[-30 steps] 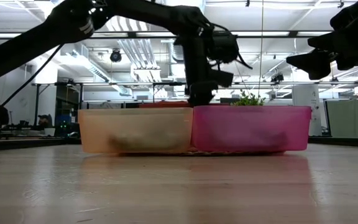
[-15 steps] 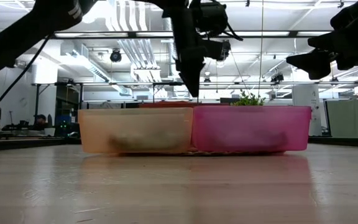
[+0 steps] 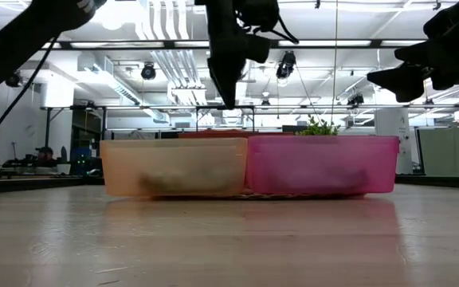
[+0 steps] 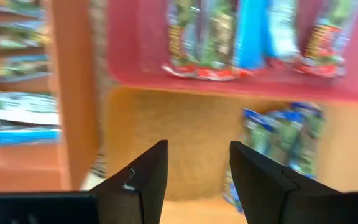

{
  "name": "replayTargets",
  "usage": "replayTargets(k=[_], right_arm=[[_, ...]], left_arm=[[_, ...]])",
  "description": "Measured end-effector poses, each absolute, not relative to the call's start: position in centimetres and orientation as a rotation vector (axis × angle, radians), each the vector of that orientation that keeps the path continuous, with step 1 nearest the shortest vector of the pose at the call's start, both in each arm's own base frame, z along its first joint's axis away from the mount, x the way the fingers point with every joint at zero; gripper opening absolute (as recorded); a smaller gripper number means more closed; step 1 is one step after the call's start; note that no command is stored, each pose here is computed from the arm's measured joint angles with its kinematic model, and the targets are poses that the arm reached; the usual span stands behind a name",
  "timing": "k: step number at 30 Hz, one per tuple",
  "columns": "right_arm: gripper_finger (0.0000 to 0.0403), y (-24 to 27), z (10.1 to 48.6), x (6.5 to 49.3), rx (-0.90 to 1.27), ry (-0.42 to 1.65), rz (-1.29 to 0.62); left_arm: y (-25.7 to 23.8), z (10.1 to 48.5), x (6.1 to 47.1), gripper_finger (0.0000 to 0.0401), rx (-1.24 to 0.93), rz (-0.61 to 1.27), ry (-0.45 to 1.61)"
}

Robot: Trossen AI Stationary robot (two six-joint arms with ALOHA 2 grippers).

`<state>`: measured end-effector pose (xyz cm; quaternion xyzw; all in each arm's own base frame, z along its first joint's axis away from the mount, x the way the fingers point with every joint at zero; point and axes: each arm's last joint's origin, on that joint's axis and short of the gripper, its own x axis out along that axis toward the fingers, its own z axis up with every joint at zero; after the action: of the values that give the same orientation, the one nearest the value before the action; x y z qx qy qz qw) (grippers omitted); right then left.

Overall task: Pick and place Granola Bars by type
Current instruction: Return to Home Position

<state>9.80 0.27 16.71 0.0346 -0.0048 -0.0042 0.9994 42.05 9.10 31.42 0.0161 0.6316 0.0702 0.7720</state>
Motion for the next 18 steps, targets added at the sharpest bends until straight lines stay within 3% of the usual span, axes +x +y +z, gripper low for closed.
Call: replayTargets(k=[6,18], right_arm=[[0.0359,0.3,16.7,9.8,0.069,-0.01,-0.008],[0.0359,0.3,16.7,9.8,0.069,-0.009,-0.008]], left_arm=[[8.2,31.6,39.6,0.0154,-0.02,0.07,1.341],[5.6,28.5,30.7,0.0156,-0.083,0.028,1.255]])
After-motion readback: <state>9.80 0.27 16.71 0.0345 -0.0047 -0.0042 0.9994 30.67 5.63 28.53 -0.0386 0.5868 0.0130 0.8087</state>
